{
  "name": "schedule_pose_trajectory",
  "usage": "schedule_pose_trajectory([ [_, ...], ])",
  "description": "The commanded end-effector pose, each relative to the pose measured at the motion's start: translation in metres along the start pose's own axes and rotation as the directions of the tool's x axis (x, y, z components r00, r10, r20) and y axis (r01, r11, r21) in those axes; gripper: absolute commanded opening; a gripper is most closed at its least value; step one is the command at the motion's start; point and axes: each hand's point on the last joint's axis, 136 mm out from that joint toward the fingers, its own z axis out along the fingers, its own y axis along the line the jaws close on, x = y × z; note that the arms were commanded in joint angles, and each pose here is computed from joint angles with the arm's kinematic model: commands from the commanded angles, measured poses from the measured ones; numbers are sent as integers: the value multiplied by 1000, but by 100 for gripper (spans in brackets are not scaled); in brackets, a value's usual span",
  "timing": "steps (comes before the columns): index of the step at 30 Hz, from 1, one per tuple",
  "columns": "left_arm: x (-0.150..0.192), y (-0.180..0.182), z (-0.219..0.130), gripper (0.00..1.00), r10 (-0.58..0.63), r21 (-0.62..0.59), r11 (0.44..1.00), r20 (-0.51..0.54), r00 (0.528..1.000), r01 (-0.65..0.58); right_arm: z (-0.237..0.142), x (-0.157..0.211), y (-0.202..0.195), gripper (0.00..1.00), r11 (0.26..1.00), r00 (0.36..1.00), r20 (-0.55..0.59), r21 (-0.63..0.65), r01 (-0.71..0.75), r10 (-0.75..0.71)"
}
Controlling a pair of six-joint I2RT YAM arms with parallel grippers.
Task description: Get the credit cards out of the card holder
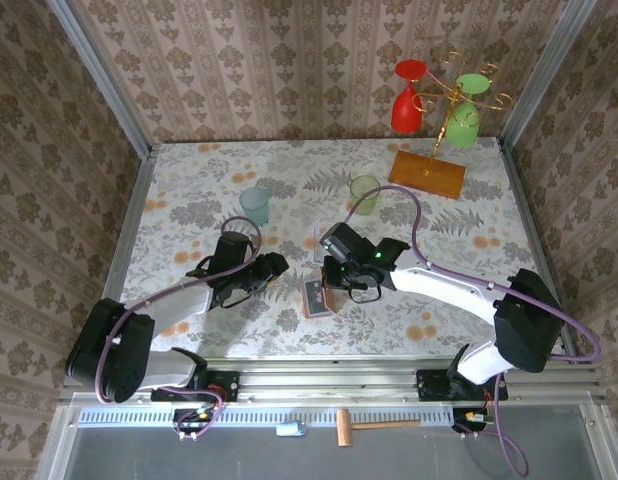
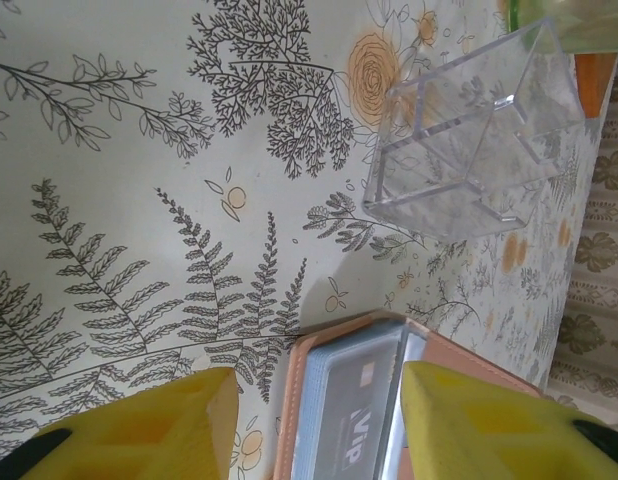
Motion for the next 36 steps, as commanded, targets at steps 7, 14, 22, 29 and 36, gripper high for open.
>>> schedule_pose_trajectory([
  [7, 6, -23, 7, 48, 100, -10, 995, -35, 994, -101, -8, -2, -17, 3, 999, 999, 13, 33, -36, 36],
  [14, 19, -45, 27, 47, 140, 29, 990, -91, 986, -138, -13, -2, -42, 3, 996, 998, 23, 59, -67, 66],
  [22, 34, -66, 41, 47, 181, 54, 983, -139, 974, -175, -19, 2, -76, 3, 990, 994, 35, 97, -106, 103],
  [29, 45, -81, 50, 47, 213, 78, 976, -166, 963, -202, -13, 11, -101, 3, 982, 992, 29, 140, -126, 123],
  [36, 60, -92, 61, 46, 232, 97, 972, -210, 950, -216, -3, 17, -120, 3, 975, 992, 26, 186, -124, 121],
])
